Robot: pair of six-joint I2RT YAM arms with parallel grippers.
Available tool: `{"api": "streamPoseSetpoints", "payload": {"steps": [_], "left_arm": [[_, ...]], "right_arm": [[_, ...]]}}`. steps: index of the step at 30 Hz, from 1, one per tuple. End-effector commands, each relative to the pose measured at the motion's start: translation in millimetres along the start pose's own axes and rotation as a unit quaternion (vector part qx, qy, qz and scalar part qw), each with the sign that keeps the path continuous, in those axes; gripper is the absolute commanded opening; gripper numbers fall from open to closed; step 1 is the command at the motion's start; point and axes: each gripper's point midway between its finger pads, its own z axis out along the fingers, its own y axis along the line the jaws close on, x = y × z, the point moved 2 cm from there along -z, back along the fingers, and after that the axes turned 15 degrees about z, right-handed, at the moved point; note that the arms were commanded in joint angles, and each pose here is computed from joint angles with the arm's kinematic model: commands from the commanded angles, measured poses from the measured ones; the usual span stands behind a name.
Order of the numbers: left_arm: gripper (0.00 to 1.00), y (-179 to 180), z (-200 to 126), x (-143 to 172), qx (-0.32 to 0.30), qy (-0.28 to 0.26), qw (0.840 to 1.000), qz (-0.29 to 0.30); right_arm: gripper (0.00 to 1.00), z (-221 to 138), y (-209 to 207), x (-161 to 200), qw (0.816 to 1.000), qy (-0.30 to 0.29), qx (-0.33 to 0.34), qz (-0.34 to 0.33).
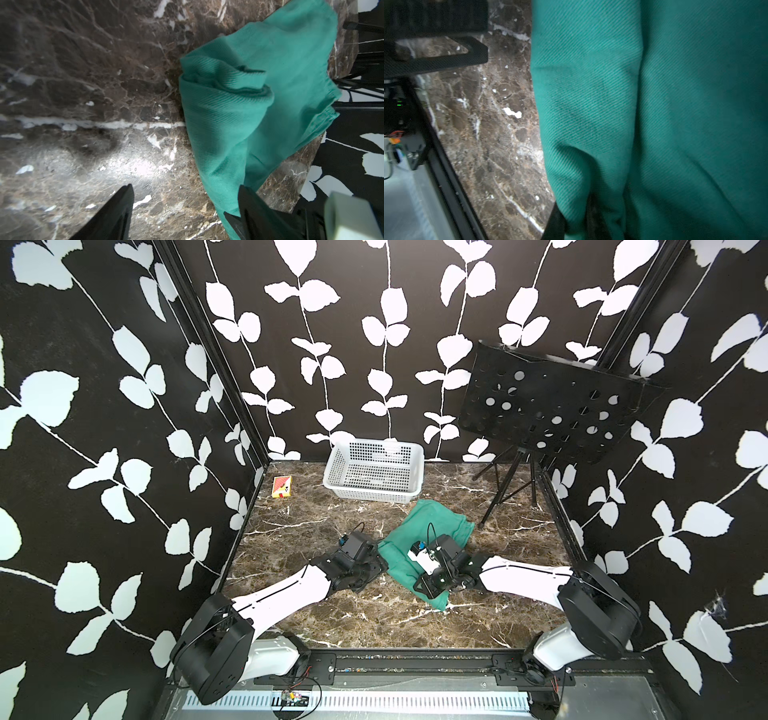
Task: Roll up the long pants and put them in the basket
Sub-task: Roll the long pant at the center of the board.
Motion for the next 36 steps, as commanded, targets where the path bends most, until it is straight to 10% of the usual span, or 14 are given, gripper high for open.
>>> {"api": "streamPoseSetpoints", "payload": {"steps": [1,14,30,36], "left_arm": [[0.79,-4,-4,-2,0.016,-0.008,1.000,0.010],[0.82,-36,27,2,0.095,0.031,0.995,0.015],[0.68,-12,55,-34,-0.014,0.025,1.000,0.000],[0.37,2,59,-24,-0.063,0.069,0.996,0.006]], "right_arm": [[0.00,4,9,18,0.993,0.078,-0.066,0.062],[0.00,7,-4,9,0.981,0.102,-0.109,0.121],[0.00,5,-17,20,0.971,0.126,-0.124,0.164],[0.00,5,-17,20,0.970,0.131,-0.123,0.163]]}}
